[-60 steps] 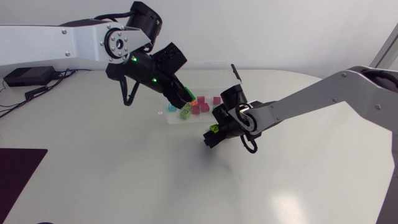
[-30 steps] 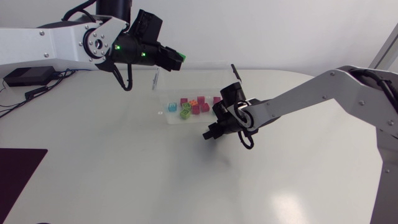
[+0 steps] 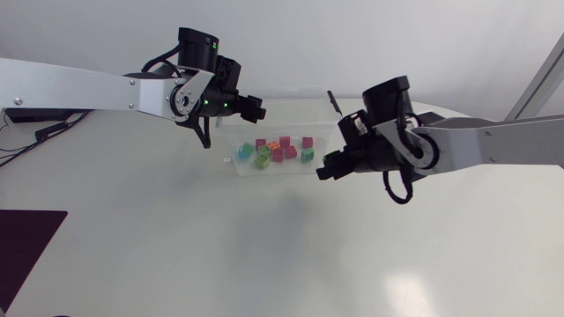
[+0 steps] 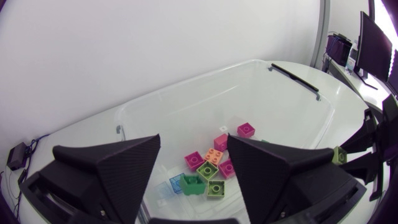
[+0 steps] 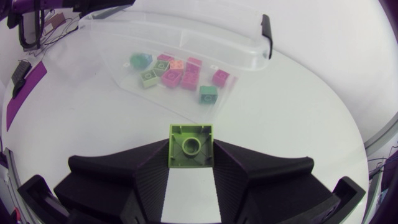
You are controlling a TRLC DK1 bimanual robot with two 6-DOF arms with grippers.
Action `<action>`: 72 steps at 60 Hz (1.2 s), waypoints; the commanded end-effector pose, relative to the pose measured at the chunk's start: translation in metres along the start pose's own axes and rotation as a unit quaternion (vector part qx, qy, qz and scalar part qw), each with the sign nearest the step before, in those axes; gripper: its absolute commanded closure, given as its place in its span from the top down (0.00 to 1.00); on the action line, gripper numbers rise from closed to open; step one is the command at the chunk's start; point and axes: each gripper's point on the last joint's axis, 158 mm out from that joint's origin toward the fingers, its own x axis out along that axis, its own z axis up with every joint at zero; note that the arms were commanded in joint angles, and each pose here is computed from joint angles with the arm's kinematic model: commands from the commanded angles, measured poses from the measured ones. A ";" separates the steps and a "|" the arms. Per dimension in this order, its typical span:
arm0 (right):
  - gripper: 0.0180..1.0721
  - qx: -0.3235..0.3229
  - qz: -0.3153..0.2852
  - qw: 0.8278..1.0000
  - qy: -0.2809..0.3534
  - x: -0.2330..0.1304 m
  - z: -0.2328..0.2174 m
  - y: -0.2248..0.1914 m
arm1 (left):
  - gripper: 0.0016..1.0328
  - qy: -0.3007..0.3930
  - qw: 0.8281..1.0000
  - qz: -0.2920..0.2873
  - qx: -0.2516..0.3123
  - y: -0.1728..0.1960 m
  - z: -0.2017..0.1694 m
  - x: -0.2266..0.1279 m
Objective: Pick up the duplo bricks and place them in the container
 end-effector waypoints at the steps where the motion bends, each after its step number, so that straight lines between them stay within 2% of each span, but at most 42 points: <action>1: 0.21 0.005 -0.003 1.000 -0.017 -0.017 0.017 -0.007 | 0.96 -0.016 1.000 0.006 -0.008 -0.001 0.012 0.001; 11: 0.21 0.011 -0.012 0.998 -0.060 -0.042 0.067 -0.020 | 0.96 -0.031 0.999 0.023 -0.014 0.016 0.027 -0.031; 21: 0.21 0.014 -0.014 0.996 -0.090 -0.046 0.107 -0.024 | 0.96 -0.035 0.998 0.047 -0.018 0.039 0.027 -0.066; 32: 0.22 0.007 -0.009 0.995 -0.100 -0.023 0.135 -0.014 | 0.96 -0.032 0.995 0.096 -0.021 0.062 0.014 -0.103; 49: 0.23 -0.015 -0.019 0.995 -0.096 0.041 0.157 0.005 | 0.96 -0.054 0.990 0.124 -0.032 0.083 0.001 -0.155; 50: 0.26 -0.016 -0.020 0.995 -0.096 0.044 0.158 0.006 | 0.96 -0.055 0.990 0.128 -0.034 0.085 -0.001 -0.159; 52: 0.38 -0.026 -0.025 0.995 -0.092 0.055 0.159 0.007 | 0.96 -0.059 0.989 0.134 -0.036 0.090 -0.002 -0.166; 56: 0.75 -0.033 -0.032 0.996 -0.081 0.069 0.158 0.006 | 0.96 -0.064 0.987 0.142 -0.036 0.095 -0.006 -0.177; 57: 0.80 -0.035 -0.032 0.996 -0.080 0.071 0.157 0.006 | 0.96 -0.065 0.987 0.143 -0.036 0.095 -0.006 -0.178; 58: 0.90 -0.039 -0.034 0.996 -0.078 0.072 0.157 0.006 | 0.96 -0.066 0.986 0.147 -0.037 0.098 -0.008 -0.182; 61: 0.95 -0.040 -0.038 0.995 -0.077 0.071 0.157 0.004 | 0.96 -0.070 0.985 0.154 -0.038 0.103 -0.010 -0.191; 72: 0.95 -0.032 -0.049 0.994 -0.094 0.037 0.162 -0.012 | 0.96 -0.089 0.981 0.170 -0.036 0.108 -0.013 -0.219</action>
